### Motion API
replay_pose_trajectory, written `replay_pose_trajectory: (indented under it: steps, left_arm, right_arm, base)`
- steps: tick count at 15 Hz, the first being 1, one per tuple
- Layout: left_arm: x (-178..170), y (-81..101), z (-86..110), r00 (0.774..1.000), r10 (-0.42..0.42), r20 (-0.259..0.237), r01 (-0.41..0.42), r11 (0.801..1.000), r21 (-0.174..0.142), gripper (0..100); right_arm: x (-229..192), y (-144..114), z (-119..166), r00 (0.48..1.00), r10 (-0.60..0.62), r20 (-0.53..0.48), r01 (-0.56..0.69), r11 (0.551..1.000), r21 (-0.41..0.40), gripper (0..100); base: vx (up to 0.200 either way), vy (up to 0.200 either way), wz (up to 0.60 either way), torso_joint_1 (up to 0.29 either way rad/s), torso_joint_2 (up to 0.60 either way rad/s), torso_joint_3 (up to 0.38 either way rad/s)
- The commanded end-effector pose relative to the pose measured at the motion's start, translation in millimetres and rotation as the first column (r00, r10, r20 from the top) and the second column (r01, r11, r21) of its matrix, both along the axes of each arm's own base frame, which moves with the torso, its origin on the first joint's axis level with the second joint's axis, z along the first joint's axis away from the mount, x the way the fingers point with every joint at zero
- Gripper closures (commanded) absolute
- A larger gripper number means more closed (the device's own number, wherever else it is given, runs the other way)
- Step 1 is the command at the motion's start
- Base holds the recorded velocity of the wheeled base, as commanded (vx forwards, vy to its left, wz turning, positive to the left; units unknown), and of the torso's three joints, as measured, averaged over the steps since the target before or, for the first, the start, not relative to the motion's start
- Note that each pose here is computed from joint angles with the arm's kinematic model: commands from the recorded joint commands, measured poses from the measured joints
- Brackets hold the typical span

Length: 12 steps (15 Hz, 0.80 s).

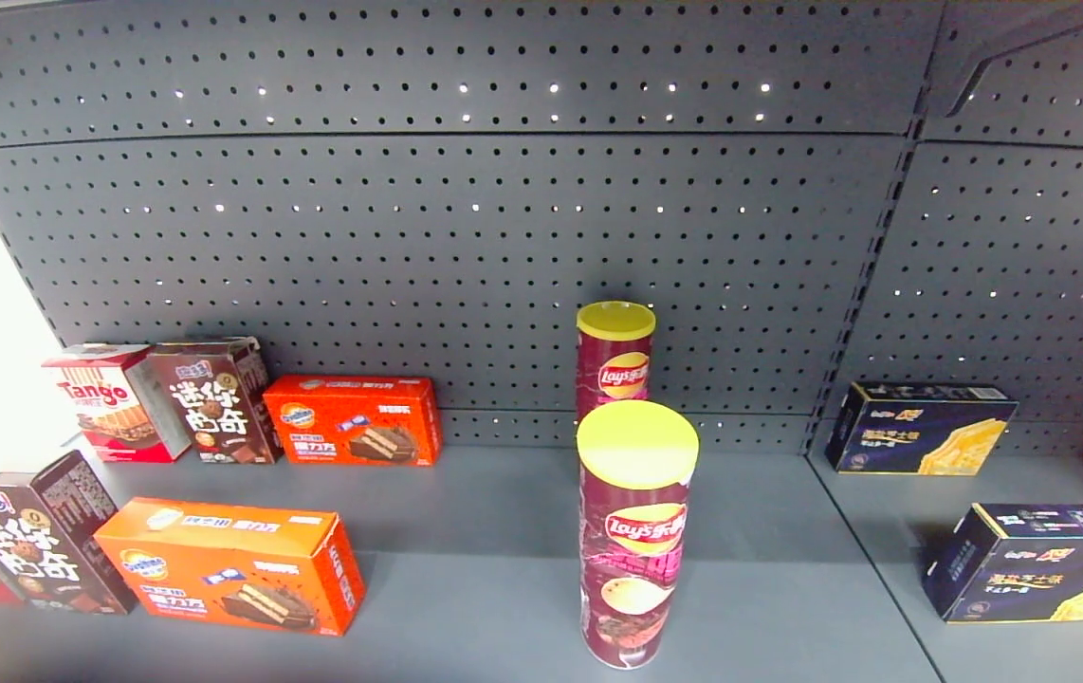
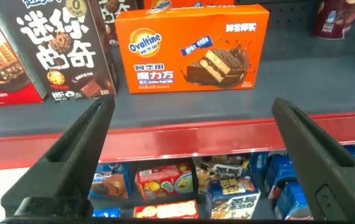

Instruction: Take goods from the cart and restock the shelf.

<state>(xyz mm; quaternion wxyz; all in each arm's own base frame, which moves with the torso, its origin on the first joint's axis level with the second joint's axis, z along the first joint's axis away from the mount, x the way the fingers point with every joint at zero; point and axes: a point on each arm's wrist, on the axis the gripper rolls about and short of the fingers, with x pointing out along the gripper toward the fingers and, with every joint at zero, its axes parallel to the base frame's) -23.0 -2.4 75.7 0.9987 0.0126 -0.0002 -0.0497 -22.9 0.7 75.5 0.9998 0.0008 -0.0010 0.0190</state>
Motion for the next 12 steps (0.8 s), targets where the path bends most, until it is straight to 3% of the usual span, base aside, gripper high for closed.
replay_pose_trajectory:
  steps: [1, 12]
  left_arm:
    - [0.1, 0.0, -0.3, 1.000, 0.000, -0.001, 0.000, 1.000, 0.001, 0]
    - [0.1, 0.3, -0.3, 1.000, 0.010, 0.000, -0.010, 1.000, 0.002, 0]
  right_arm:
    - [0.1, 0.0, 0.1, 1.000, 0.000, -0.001, 0.000, 1.000, 0.000, 0]
    - [0.1, -0.2, 0.1, 1.000, -0.007, -0.001, 0.007, 1.000, 0.004, 0]
  base:
    - [0.000, 0.000, 0.00, 0.000, 0.00, 0.000]
    - [0.000, 0.000, 0.00, 0.000, 0.00, 0.000]
